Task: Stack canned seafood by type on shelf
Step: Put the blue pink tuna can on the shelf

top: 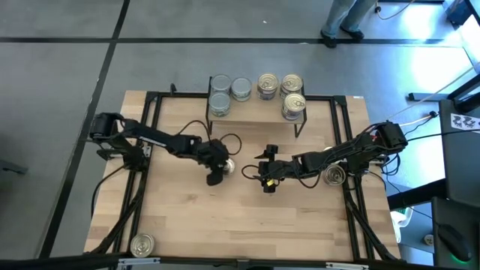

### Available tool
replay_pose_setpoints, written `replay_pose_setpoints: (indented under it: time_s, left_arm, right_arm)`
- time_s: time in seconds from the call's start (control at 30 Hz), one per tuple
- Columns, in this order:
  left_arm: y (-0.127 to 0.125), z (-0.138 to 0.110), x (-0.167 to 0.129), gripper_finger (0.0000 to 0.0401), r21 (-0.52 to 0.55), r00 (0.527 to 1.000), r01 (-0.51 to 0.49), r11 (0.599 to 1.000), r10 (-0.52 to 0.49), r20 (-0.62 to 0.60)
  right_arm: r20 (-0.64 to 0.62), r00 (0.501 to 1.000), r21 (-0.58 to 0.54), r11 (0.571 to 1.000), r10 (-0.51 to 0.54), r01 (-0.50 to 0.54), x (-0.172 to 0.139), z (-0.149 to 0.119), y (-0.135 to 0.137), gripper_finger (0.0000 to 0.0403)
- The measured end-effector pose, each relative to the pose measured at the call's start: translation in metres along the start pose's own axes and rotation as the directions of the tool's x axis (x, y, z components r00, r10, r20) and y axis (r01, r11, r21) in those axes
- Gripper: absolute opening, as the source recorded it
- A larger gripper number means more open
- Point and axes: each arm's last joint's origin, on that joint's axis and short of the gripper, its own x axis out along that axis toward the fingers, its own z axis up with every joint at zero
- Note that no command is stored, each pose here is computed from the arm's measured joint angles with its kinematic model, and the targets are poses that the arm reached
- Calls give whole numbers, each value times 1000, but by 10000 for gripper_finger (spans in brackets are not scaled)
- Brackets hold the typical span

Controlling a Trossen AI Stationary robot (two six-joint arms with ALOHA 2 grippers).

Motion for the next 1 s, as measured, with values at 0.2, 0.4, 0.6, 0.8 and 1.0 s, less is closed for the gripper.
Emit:
replay_pose_setpoints:
  time_s: [0.2,0.4,0.6,0.8,1.0]
  left_arm:
    - [-11,13,13,208,95,991,17,995,-29,132]
    - [-17,22,-1,208,160,998,-8,987,-2,63]
    - [-17,27,-24,208,215,989,-78,974,48,143]
    - [-9,6,-9,207,282,988,-91,955,52,143]
    - [-3,-9,1,207,305,975,-95,947,26,223]
  right_arm:
    - [8,1000,1,1000,2,-2,0,1,0,347]
    - [59,998,-31,999,18,-16,0,6,0,347]
    - [122,991,-80,996,49,-39,-1,12,1,347]
    - [170,982,-133,989,79,-56,-2,17,2,347]
    - [186,976,-186,980,111,-76,-2,18,2,347]
